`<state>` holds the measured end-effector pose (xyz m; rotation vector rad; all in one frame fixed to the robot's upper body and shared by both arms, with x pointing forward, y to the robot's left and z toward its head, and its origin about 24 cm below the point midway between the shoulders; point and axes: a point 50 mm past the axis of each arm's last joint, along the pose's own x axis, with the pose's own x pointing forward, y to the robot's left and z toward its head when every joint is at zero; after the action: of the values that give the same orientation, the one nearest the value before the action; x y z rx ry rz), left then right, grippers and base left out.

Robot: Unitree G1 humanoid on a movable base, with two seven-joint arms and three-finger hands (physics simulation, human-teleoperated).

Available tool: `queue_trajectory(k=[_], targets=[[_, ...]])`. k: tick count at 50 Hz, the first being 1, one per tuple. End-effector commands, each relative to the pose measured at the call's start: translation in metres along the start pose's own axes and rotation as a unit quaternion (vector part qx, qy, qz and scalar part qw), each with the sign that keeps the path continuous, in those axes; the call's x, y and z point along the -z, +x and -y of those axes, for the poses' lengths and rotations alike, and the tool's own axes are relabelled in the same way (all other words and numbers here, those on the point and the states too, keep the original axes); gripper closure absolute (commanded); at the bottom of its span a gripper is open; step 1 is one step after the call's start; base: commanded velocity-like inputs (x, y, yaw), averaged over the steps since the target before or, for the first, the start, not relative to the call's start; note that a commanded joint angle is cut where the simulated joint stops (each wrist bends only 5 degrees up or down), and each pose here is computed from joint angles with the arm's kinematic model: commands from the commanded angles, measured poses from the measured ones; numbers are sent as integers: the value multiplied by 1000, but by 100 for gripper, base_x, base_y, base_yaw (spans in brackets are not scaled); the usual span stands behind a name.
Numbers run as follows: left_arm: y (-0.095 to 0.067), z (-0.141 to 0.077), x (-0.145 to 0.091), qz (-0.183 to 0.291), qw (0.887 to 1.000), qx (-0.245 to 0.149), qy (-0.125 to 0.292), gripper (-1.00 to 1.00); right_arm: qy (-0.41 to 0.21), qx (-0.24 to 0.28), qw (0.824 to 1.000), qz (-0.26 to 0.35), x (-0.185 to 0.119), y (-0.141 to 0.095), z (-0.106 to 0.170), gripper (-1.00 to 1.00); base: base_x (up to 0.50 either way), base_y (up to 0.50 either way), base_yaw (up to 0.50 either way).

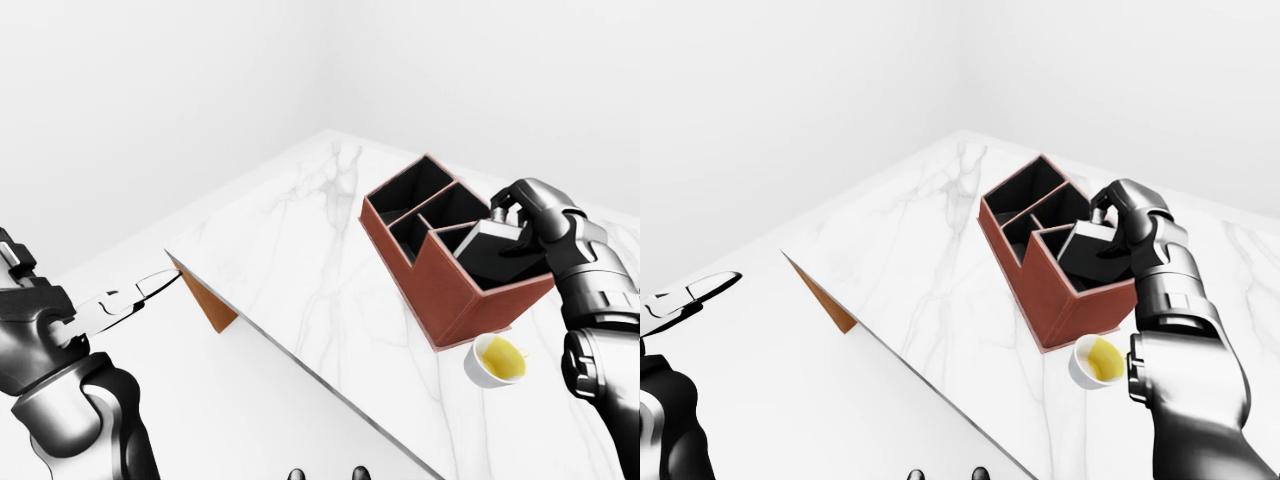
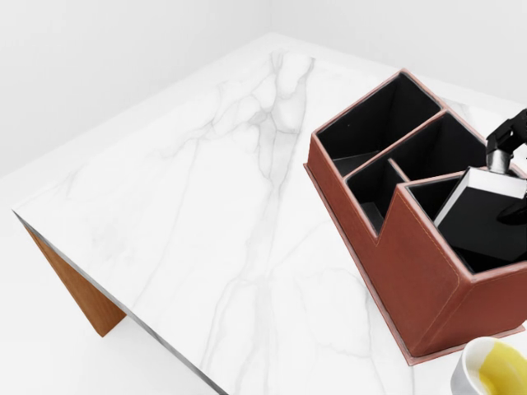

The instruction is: Pick up the book and place it in the right compartment of the caddy.

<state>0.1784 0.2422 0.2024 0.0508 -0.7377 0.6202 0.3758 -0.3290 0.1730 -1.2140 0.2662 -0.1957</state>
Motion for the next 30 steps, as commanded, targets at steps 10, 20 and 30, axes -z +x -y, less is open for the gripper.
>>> queue_trajectory(k=[10, 20, 30], targets=[[0, 0, 0, 0, 1000, 0, 0, -100, 0, 14, 1000, -7, -1, 2, -3, 100, 0, 0, 0], [0, 0, 1, 0, 1000, 0, 0, -100, -1, 12, 1000, -9, -1, 2, -6, 100, 0, 0, 0], [0, 1, 1, 0, 1000, 0, 0, -100, -4, 11, 1000, -14, 1, 2, -8, 100, 0, 0, 0]])
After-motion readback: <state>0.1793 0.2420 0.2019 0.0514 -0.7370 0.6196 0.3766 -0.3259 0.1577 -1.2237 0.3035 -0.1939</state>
